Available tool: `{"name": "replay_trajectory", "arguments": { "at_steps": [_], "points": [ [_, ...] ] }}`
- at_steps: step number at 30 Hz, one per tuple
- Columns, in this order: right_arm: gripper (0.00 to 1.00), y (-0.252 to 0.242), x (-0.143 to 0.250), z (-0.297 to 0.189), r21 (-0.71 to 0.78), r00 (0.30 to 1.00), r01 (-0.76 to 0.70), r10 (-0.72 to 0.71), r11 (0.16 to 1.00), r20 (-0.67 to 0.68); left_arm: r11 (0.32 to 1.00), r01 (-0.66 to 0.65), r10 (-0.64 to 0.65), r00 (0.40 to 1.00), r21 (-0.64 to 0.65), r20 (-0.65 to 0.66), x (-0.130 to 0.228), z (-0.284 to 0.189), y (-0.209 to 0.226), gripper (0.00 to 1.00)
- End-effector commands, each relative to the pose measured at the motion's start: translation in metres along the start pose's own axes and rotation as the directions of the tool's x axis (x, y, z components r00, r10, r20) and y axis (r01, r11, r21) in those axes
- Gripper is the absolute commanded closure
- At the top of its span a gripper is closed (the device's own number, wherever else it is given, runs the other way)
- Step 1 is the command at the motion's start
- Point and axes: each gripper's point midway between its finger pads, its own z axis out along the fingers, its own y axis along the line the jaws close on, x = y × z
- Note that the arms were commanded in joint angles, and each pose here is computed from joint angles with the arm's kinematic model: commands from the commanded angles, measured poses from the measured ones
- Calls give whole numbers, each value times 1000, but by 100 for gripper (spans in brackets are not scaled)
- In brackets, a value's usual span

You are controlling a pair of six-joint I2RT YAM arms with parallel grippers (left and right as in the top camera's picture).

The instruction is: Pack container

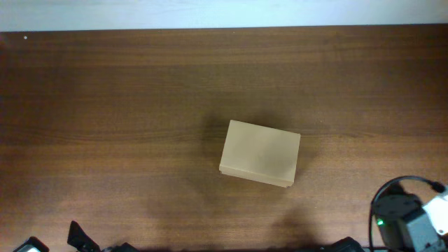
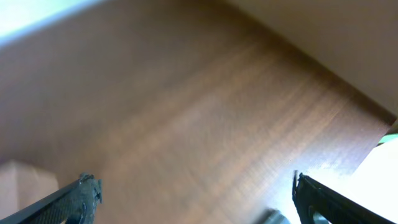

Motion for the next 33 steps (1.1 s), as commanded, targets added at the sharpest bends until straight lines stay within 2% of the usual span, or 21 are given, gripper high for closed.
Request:
{"name": "replay_trajectory", "arguments": {
  "at_steps": [1,3,6,11,14,18,33],
  "points": [
    [1,-10,-34,-5,16,958,-238,232,971,169,1000,17,-17,1000,1,-4,3,0,0,1],
    [1,-5,-51,-9,-48,901,-370,371,928,226,1000,17,-17,1000,1,-4,3,0,0,1],
    [1,14,-79,-14,-254,763,-534,589,807,268,1000,17,-17,1000,1,-4,3,0,0,1],
    [1,50,-101,-15,-596,574,-561,789,575,221,1000,17,-17,1000,1,-4,3,0,0,1],
    [1,57,-96,-6,-677,506,-550,840,489,195,1000,17,-17,1000,1,-4,3,0,0,1],
    [1,65,-70,22,-679,521,-542,832,494,190,1000,17,-17,1000,1,-5,3,0,0,1],
    [1,93,36,111,-593,692,-540,716,597,90,1000,17,-17,1000,1,-5,3,0,0,1]
  ]
}}
